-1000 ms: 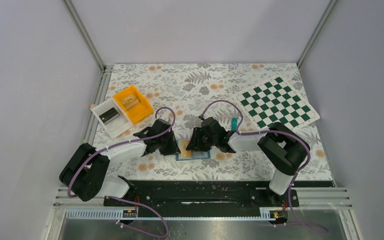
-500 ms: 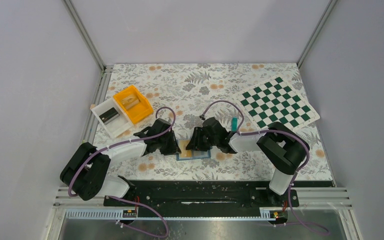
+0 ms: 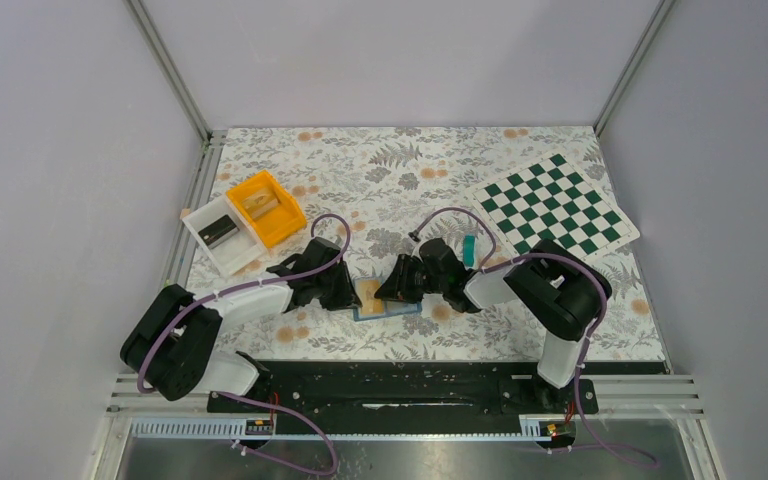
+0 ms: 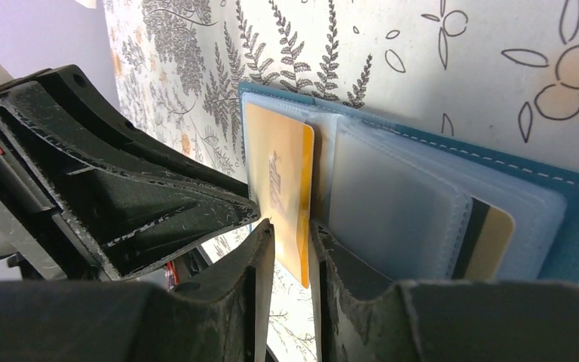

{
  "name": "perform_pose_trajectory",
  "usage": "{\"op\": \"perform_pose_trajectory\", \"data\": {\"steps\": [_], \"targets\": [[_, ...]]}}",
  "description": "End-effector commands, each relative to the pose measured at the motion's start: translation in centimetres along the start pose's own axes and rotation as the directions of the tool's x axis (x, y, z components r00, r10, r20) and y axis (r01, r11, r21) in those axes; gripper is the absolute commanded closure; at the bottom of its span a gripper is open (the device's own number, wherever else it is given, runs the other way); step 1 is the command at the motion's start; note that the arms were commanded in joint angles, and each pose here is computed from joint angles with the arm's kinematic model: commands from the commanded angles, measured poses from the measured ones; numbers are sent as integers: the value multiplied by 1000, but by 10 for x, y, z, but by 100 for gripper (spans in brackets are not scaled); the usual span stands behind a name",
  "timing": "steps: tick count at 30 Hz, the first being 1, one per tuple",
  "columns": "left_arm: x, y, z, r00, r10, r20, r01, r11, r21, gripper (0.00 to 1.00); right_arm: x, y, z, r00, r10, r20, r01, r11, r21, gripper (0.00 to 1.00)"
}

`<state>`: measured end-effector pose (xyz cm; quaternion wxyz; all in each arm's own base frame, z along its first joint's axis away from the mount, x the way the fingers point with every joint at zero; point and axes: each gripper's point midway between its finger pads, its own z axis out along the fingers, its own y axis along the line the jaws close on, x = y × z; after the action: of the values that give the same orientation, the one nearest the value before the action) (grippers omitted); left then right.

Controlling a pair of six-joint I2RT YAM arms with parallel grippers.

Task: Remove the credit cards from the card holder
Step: Remove the credit card from the card holder.

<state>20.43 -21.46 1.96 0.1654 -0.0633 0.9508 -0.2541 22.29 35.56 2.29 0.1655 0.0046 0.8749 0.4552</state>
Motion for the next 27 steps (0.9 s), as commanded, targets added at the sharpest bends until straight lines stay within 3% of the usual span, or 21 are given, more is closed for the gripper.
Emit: {"op": "perform_pose_trajectory", "data": {"steps": [1, 13, 27], "targets": [[18, 5, 9, 998, -2, -58, 3, 1000, 10, 88, -2, 39, -2, 1000, -22, -18, 19, 983, -182, 71], [15, 3, 8, 998, 13, -64, -12, 1000, 7, 97, 3, 48, -9, 996, -69, -52, 55, 973, -226, 78], [12, -8, 4, 998, 22, -61, -19, 999, 45, 96, 10, 39, -4, 986, -120, -120, 97, 979, -180, 84]]}}
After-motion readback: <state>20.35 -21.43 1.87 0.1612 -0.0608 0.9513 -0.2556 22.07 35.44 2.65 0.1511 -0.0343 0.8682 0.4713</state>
